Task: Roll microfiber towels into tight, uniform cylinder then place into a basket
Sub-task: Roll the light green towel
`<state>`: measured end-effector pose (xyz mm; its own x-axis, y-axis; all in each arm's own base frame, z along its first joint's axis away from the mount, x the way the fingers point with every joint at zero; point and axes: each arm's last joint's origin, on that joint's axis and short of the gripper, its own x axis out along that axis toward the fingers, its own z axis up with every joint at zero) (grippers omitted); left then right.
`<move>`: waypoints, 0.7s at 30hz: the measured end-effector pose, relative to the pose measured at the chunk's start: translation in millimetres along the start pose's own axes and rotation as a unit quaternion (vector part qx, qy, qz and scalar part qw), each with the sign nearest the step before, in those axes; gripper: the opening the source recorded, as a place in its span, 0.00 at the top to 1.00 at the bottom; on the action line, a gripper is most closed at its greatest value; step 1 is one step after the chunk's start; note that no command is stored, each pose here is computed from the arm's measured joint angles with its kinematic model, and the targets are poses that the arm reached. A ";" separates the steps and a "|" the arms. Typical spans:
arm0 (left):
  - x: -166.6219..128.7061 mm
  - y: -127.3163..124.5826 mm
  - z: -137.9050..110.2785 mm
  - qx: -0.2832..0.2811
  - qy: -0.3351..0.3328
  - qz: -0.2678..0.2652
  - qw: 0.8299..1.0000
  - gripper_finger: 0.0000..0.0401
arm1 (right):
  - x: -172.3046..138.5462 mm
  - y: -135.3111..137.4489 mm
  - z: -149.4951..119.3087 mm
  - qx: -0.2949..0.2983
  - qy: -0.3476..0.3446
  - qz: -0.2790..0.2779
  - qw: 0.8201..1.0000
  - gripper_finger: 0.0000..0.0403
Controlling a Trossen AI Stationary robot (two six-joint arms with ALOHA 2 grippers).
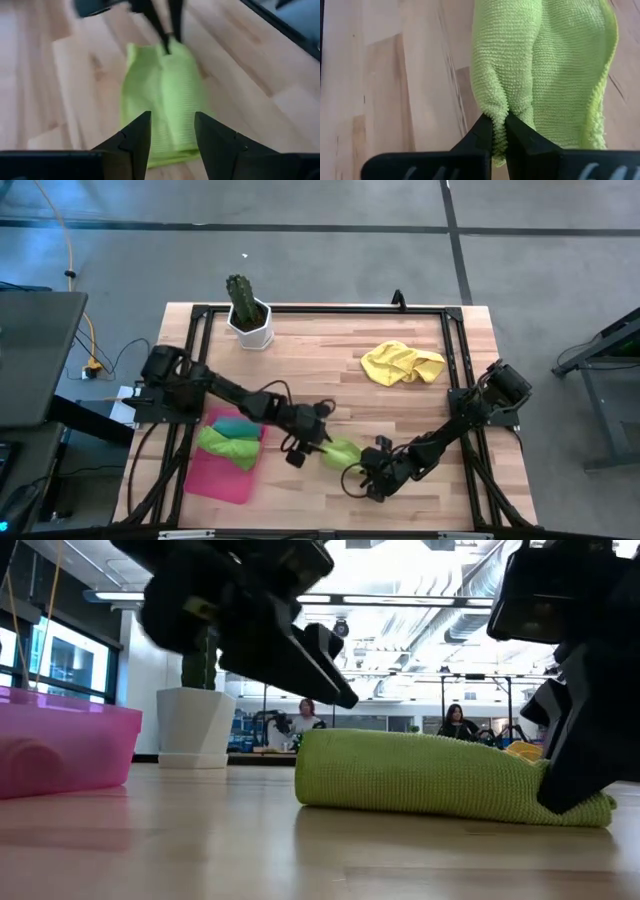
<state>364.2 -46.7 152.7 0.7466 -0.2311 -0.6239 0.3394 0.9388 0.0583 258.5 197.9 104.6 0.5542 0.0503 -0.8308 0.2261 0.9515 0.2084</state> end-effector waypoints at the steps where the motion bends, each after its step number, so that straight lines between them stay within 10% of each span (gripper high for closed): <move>1: 2.4 -6.3 0.4 0.019 -0.001 -0.006 1.000 0.65 | 0.0 0.0 0.0 0.008 0.000 0.000 1.000 0.99; 11: 20.2 -42.2 -2.7 0.072 0.012 0.070 0.995 0.65 | 1.1 0.3 2.6 0.047 -0.001 0.014 0.999 0.98; 21: 36.0 -46.7 -20.5 0.032 0.039 0.011 0.999 0.65 | 1.5 1.1 3.0 0.048 -0.003 0.020 0.999 0.98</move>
<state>363.5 -93.6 111.6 0.7078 -0.1871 -0.6812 0.3608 0.9248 0.1209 262.0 198.1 105.1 0.5696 0.0856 -0.8175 0.2788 0.9155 0.2901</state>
